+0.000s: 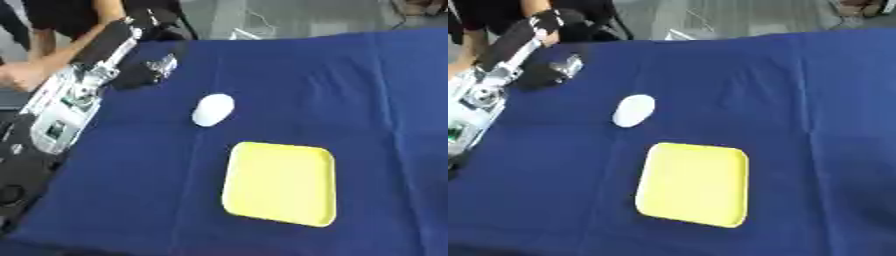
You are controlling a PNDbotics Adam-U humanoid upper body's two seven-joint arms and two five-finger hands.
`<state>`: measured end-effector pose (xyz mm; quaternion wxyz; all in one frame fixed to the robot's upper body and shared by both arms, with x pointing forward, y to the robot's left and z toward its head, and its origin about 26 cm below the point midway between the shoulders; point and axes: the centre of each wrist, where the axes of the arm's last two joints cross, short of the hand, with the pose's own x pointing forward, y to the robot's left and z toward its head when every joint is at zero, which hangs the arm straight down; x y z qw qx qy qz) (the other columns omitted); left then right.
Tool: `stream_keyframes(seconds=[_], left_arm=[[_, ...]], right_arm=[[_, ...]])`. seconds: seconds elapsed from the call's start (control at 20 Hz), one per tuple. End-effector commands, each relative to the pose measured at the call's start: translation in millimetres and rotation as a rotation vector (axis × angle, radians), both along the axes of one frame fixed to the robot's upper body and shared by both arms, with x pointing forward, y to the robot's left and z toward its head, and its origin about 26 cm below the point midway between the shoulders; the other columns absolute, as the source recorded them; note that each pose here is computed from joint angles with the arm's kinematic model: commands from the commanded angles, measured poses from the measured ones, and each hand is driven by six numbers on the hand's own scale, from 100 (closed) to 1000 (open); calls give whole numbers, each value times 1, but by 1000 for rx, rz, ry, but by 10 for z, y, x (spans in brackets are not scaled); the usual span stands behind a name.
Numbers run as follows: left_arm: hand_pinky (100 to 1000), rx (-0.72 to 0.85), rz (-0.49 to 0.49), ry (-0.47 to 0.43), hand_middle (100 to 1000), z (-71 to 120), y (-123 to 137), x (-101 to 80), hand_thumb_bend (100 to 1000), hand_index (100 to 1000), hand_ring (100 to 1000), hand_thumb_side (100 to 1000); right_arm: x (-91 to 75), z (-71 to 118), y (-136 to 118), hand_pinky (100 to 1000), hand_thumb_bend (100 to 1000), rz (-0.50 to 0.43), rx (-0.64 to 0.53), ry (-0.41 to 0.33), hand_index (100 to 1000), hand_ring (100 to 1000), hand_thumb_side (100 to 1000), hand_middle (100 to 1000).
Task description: Pick up objects on the table and place them in the box.
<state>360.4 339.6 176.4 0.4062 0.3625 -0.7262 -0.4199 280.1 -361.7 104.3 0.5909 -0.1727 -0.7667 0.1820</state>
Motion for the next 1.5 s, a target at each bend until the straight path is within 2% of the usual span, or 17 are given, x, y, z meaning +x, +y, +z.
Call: stream_keyframes(seconds=[0.05, 0.1, 0.25, 0.4, 0.55, 1.05, 1.3, 1.5], left_arm=[[950, 2, 7, 14, 899, 61, 66, 35, 249, 950, 903, 911], [991, -9, 8, 32, 912, 37, 66, 43, 235, 950, 910, 969], [1000, -113, 59, 123, 914, -94, 84, 85, 223, 940, 914, 998], [1000, -282, 175, 165, 912, -161, 72, 151, 253, 931, 922, 966], [1000, -343, 195, 169, 912, -172, -38, 171, 253, 934, 928, 963], [1000, -313, 158, 171, 902, -152, -161, 171, 249, 934, 928, 960], [1000, -259, 121, 174, 870, -101, -192, 174, 319, 905, 914, 920], [1000, -140, 65, 178, 871, 64, -179, 182, 374, 889, 924, 888]], right_arm=[[1, 80, -32, 673, 100, 6, -26, -15, 975, 681, 843, 874], [1, 81, -31, 673, 100, 6, -26, -15, 975, 681, 844, 873], [3, 80, -28, 673, 100, 8, -25, -15, 974, 681, 845, 873], [3, 77, -23, 673, 100, 11, -24, -13, 974, 681, 845, 873], [6, 80, -18, 673, 100, 14, -24, -14, 974, 681, 845, 873], [7, 83, -16, 673, 100, 17, -25, -13, 971, 680, 843, 870], [7, 84, -20, 673, 100, 17, -26, -13, 971, 680, 843, 870], [3, 81, -30, 673, 100, 15, -30, -10, 970, 680, 843, 870]])
